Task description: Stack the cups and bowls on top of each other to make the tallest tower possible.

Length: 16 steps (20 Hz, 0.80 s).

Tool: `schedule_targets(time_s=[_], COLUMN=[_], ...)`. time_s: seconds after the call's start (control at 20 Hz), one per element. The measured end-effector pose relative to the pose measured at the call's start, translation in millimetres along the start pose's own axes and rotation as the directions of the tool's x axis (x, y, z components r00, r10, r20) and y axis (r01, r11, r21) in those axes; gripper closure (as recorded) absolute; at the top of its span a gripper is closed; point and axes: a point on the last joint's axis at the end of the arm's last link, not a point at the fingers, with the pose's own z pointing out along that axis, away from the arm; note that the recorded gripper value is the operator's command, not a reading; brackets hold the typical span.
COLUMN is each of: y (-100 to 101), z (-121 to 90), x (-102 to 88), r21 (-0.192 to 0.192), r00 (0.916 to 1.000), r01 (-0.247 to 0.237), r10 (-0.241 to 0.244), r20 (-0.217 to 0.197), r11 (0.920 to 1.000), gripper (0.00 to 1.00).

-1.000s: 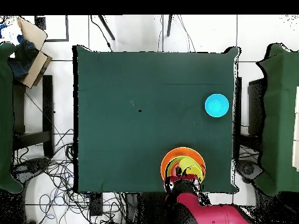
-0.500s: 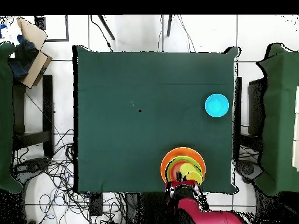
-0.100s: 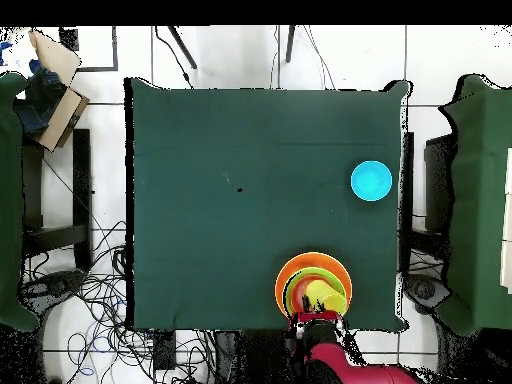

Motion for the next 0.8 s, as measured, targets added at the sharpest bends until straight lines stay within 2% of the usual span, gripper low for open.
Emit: schedule_targets(time_s=[0.15,0.35,0.55,0.8], y=[-3.2,-4.9,-8.4,-26.3], z=[1.3,0.0,-2.1,-7.9], x=[9.0,10.9,6.7,-8.5], r21=[0.004,0.010,0.020,0.044], r00=[0.9999,0.9998,0.9999,0.9995], r01=[-0.016,-0.018,-0.014,-0.012], r10=[0.016,0.018,0.014,0.010], r20=[-0.006,-0.010,0.003,0.031], r11=[0.9999,0.9998,0.9997,0.9990], gripper=[0.00,0.00,0.00,0.00])
